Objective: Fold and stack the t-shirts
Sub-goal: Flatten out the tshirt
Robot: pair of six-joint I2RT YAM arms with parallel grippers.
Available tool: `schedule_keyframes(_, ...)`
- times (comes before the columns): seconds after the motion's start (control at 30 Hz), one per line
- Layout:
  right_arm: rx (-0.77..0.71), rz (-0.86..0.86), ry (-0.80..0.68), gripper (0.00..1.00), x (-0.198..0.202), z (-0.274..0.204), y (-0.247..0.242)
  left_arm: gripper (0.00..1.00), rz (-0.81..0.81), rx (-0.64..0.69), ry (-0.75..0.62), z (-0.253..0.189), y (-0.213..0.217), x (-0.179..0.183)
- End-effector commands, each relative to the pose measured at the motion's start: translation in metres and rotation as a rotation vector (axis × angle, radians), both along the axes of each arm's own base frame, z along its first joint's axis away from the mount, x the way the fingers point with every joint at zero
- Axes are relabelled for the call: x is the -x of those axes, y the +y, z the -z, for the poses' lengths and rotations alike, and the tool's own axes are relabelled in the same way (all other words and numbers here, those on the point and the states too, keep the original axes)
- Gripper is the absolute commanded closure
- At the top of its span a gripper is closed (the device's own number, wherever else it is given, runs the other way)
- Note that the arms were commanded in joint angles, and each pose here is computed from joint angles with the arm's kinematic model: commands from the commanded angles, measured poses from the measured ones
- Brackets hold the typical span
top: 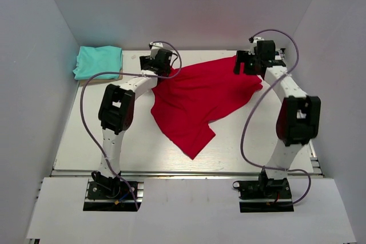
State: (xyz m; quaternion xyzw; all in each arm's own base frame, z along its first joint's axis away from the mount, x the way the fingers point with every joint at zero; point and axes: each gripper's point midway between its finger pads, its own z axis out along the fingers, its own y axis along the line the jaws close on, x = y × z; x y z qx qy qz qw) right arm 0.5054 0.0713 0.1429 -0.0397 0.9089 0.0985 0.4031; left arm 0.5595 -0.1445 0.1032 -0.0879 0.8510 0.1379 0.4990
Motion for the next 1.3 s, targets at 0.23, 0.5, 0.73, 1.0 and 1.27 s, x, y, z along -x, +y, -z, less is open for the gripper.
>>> schedule_keyframes(0.23, -0.026, 0.085, 0.113, 0.1, 0.075, 0.003, 0.01, 0.0, 0.157, 0.069, 0.113, -0.061, -0.011, 0.066)
schedule_keyframes(0.5, -0.023, -0.048, 0.128, 0.1, 0.125, 0.006, 0.027, 0.0, 0.508, 0.218, 0.308, -0.028, -0.065, 0.172)
schedule_keyframes(0.73, -0.024, -0.475, 0.111, 0.1, 0.192, 0.006, 0.138, 0.0, 0.238, 0.178, 0.255, -0.057, -0.007, 0.185)
schedule_keyframes(1.0, 0.097, -0.798, 0.1, 0.11, 0.265, 0.036, 0.215, 0.0, 0.073, 0.128, 0.192, -0.066, 0.048, 0.155)
schedule_keyframes(1.27, 0.15, -1.011, 0.098, 0.16, 0.333, 0.068, 0.254, 0.11, 0.148, 0.192, 0.25, -0.023, 0.045, 0.076)
